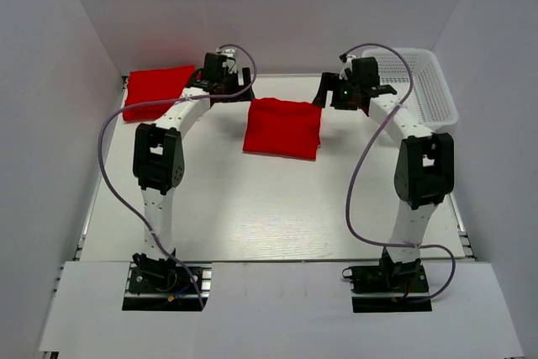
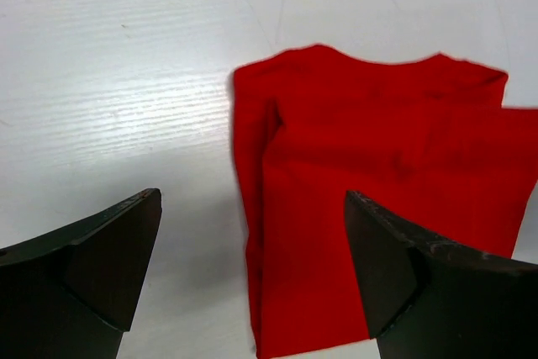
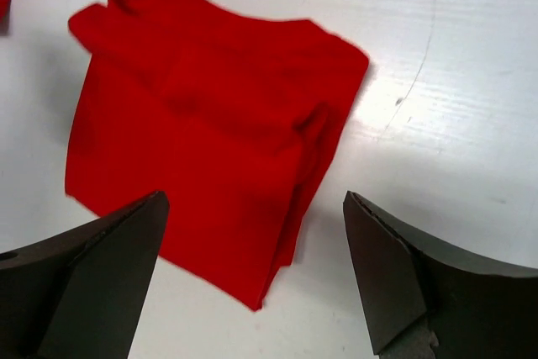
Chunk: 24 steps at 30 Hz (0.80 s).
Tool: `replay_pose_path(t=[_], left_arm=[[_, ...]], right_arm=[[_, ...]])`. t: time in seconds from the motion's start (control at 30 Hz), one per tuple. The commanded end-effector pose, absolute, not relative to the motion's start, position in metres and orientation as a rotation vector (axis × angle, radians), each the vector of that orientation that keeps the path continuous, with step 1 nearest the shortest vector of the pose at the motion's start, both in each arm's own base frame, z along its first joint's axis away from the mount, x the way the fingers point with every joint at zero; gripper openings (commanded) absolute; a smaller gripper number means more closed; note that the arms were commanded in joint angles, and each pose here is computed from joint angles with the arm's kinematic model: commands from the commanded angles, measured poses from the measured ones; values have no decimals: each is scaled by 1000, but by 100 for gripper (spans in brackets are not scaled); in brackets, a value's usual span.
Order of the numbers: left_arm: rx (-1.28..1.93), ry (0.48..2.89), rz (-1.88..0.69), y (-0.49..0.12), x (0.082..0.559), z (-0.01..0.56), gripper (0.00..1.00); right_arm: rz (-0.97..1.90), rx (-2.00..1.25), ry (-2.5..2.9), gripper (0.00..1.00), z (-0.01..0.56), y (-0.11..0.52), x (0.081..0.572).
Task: Fold and stack the t-shirts
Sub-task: Fold the long partially folded tshirt into a neat square
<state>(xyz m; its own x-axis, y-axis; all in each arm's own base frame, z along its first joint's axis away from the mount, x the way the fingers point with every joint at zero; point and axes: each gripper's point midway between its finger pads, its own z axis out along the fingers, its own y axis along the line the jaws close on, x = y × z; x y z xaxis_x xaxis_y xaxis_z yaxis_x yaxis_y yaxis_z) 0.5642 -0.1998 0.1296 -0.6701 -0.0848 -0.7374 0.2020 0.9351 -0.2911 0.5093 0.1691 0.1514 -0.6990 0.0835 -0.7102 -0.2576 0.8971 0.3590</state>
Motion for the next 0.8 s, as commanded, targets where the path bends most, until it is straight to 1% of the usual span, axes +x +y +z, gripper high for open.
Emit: replay_pose_path(t=[0.0,0.13,0.23,0.3,0.37,0.43,0.47,0.53,0.6,0.7,0.77], left_arm=[[245,2181,-499,-217,548,166,100],[320,2240,-465,-220,544,137,100],[327,2267,-451,-220,549,114,100],[332,2268,-461,-223,555,101,100],[324,2237,-481,-228,562,107,100],[334,2230,-527,-235,562,107,98],[349,2182,-556,-240,565,120,98],[392,2181,-701,-256,548,124,98],[470,2090,-850,-274,536,141,98],[523,2028,-960,-288,528,151,100],[521,2045,-987,-292,534,137,100]], right_arm=[[582,-210,2246,90,158,172,491],[569,-208,2303,90,140,169,478],[569,-182,2326,90,131,167,479],[597,-197,2331,90,128,172,478],[709,-292,2300,90,134,190,474],[764,-338,2275,90,136,198,476],[849,-382,2251,90,142,209,471],[914,-430,2216,90,144,217,470],[959,-475,2198,90,145,224,465],[1035,-519,2172,90,143,234,465],[1059,-522,2167,90,141,238,469]])
